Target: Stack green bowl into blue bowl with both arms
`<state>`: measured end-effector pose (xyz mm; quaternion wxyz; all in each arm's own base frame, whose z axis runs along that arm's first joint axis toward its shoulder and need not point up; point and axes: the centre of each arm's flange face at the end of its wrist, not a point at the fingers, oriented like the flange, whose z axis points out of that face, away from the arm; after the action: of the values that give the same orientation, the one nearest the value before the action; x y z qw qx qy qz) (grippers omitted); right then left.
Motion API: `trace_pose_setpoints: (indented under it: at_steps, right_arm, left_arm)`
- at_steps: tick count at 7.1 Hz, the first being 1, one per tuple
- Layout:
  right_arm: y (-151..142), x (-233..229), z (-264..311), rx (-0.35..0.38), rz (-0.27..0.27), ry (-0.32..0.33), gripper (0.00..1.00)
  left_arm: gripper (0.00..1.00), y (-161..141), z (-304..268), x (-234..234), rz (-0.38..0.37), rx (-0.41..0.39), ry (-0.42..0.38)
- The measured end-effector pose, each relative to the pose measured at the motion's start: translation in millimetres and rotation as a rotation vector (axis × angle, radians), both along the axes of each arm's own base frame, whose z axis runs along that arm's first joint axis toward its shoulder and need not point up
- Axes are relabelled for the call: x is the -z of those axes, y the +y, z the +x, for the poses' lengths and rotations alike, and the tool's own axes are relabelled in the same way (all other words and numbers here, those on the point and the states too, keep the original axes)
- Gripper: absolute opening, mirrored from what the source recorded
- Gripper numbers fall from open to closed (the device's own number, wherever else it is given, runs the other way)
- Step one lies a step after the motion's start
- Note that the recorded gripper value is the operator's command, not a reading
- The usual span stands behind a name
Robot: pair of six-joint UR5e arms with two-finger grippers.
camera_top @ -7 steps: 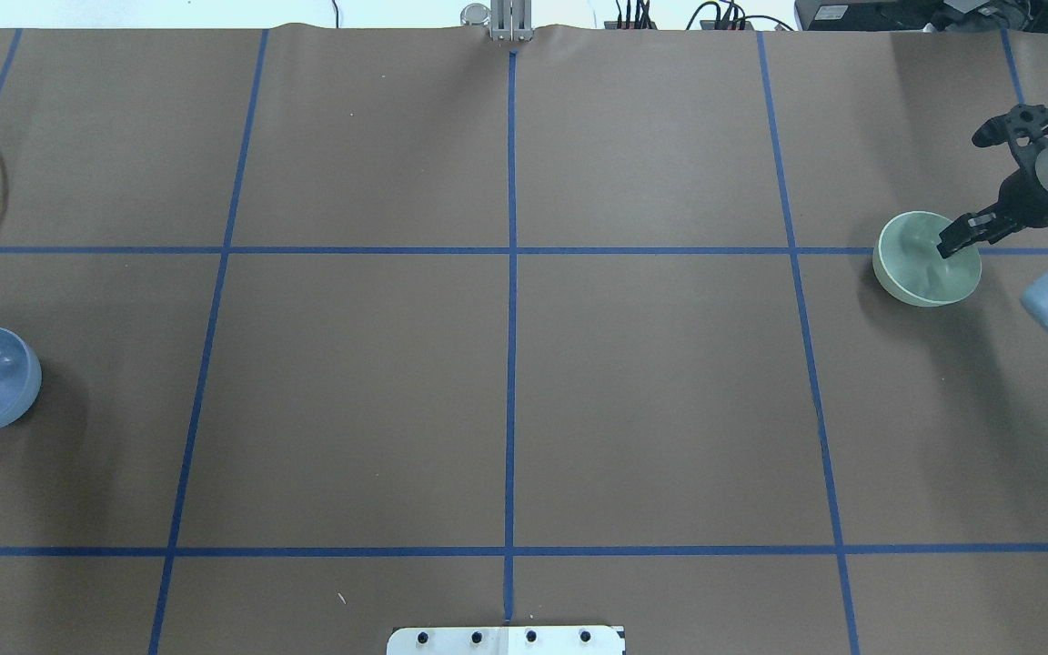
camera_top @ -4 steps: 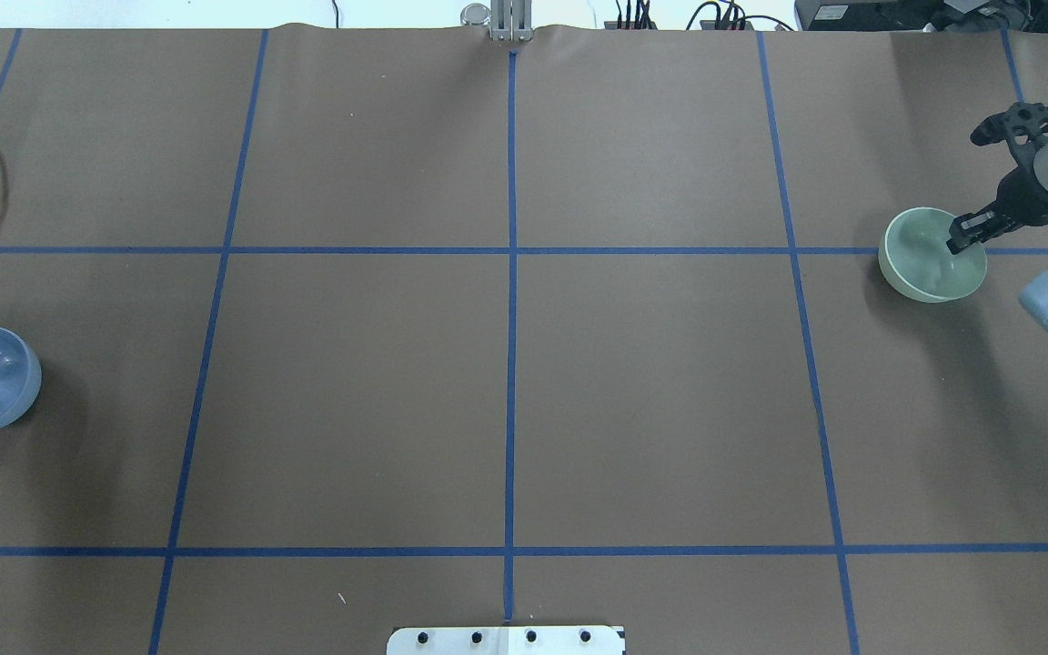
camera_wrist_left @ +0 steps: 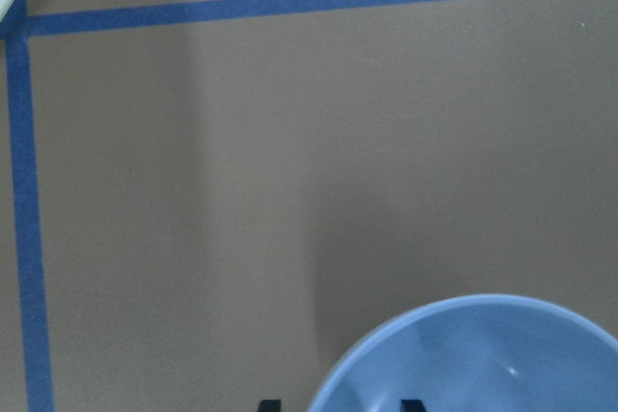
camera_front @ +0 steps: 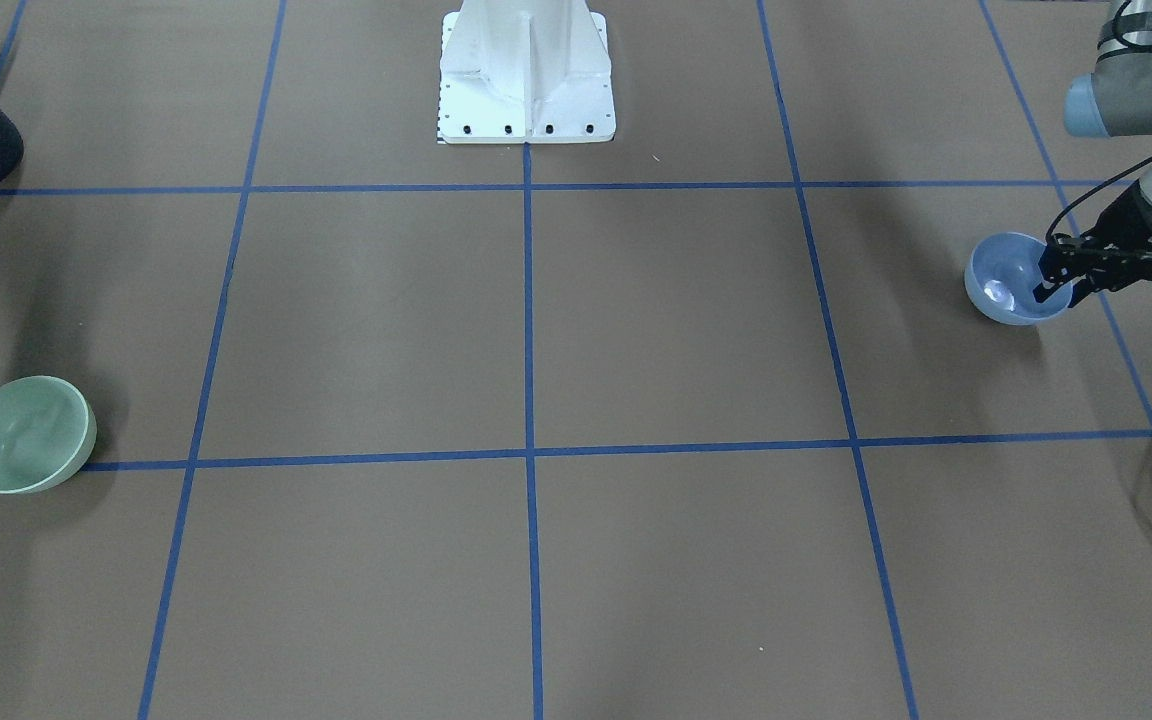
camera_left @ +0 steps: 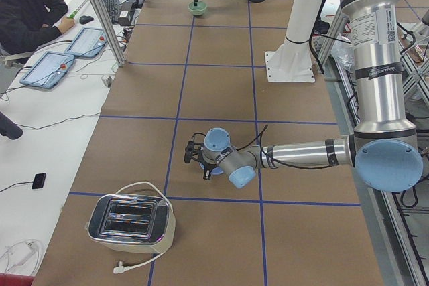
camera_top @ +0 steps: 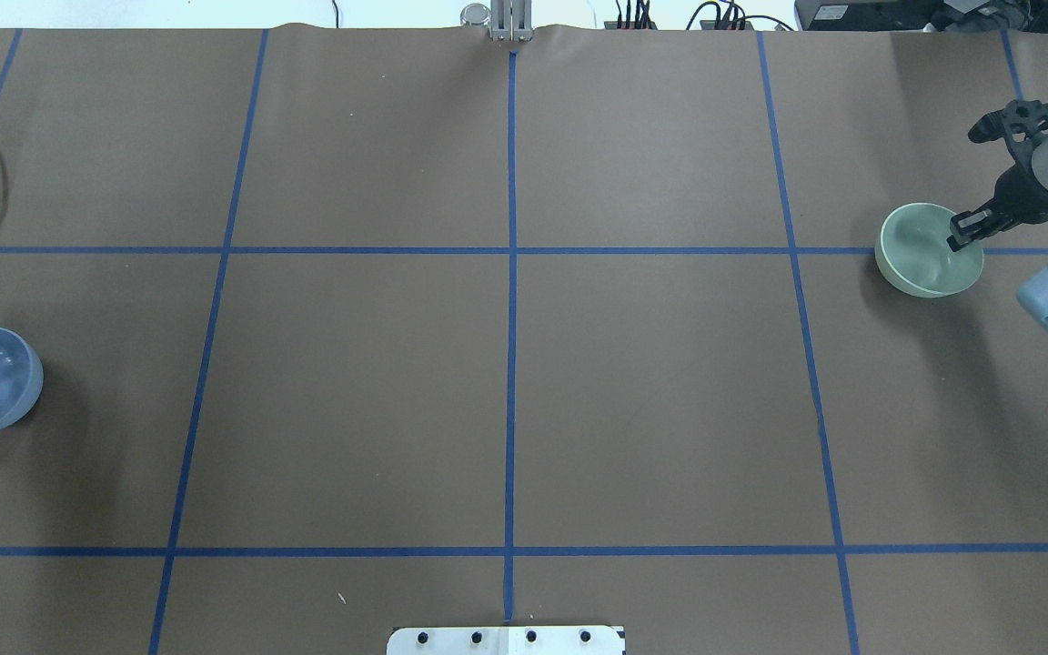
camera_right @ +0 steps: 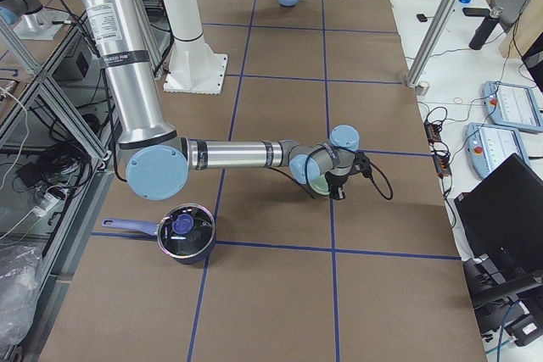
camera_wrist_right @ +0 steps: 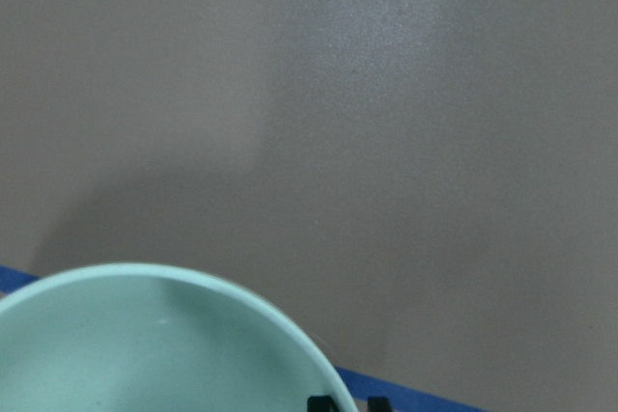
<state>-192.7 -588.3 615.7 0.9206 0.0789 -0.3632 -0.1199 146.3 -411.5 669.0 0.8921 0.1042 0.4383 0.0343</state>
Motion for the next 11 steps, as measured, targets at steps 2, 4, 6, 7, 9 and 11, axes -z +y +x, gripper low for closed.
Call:
trace_pose_setpoints:
  at_steps: [2, 4, 6, 7, 9, 11]
  right_arm:
    - [-0.4, 3.7, -1.0, -0.042, -0.036, -0.008, 0.00]
    - [0.4, 6.2, -0.8, -0.060, -0.036, -0.016, 0.00]
    - [0.4, 5.1, -0.7, -0.064, -0.022, -0.023, 0.00]
    - [-0.3, 7.8, -1.1, -0.075, -0.026, -0.029, 0.00]
    - [-4.3, 32.0, -5.0, -0.135, -0.063, -0.068, 0.00]
    - [-15.4, 69.3, -16.9, -0.182, -0.104, -0.126, 0.00]
  left_arm:
    - [0.00, 0.0, 0.1, -0.1, -0.001, 0.000, 0.000]
    - [0.00, 0.1, 0.2, 0.2, -0.002, 0.000, 0.001]
    - [0.00, 0.0, 0.4, 1.4, -0.001, 0.000, 0.004]
    - [0.00, -1.3, 1.5, 5.6, 0.003, -0.003, 0.011]
    - [0.00, -10.0, 8.4, 28.0, 0.008, -0.010, 0.050]
    - [0.00, -36.0, 25.9, 80.7, -0.037, 0.014, 0.108]
